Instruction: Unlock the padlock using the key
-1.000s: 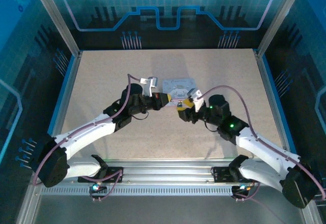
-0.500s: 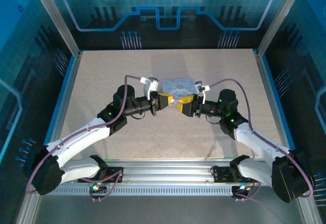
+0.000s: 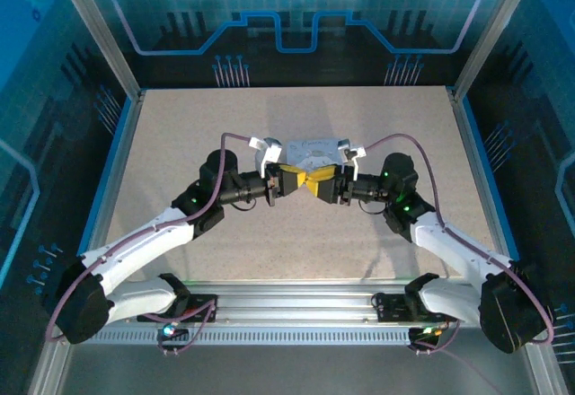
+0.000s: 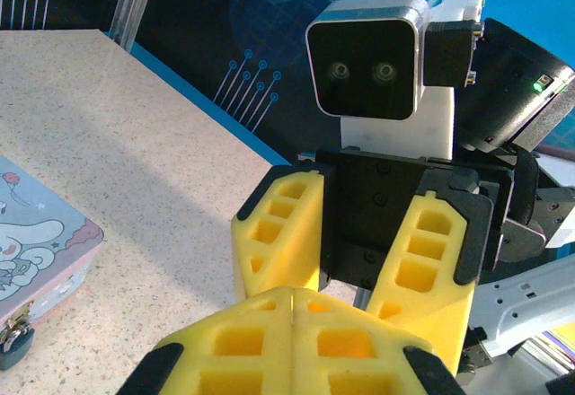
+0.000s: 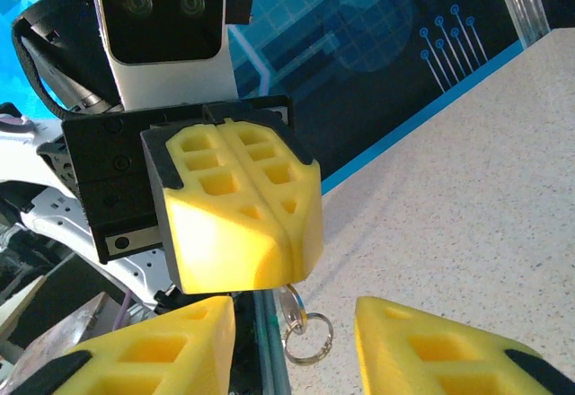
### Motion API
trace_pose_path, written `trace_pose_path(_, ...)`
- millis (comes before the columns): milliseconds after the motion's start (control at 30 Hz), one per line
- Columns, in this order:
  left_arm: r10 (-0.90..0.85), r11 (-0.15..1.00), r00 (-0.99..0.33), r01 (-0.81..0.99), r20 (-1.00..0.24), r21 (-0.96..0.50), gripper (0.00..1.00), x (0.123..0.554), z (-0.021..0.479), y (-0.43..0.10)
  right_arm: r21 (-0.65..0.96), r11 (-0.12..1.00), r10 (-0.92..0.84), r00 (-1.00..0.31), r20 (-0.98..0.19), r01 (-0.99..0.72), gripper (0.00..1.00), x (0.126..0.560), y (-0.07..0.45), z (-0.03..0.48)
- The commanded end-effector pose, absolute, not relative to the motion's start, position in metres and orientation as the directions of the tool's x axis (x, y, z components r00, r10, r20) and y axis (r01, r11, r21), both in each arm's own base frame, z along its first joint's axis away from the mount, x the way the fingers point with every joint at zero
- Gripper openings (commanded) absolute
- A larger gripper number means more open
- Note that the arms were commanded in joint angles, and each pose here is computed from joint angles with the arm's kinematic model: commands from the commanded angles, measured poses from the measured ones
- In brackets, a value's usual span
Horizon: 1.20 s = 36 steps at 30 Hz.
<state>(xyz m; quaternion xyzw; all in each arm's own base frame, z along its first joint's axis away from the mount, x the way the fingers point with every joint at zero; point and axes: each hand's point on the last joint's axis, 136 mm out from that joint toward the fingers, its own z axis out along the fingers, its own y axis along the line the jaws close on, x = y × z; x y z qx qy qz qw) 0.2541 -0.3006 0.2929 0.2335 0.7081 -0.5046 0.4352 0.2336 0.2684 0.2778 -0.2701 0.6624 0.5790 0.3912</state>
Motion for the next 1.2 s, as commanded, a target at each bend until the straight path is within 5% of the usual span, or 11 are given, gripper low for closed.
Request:
trace_pose_path(0,-0.115,0.354,-0.471,0.803,-0.875,-0.479,0.0,0.2529,0.3063,-0.3037,0.533,0.153,0.074,-0.528,-0.846,-0.832,0.39,0.2279,0.2745,0.2846)
trace_pose_path(1167,-0.099,0.335,-0.468,0.815,-0.878,-0.472,0.0,0.2491,0.3062,-0.3055,0.539,0.199,0.08,-0.535,-0.841,-0.818,0.08,0.2321,0.275,0.2841)
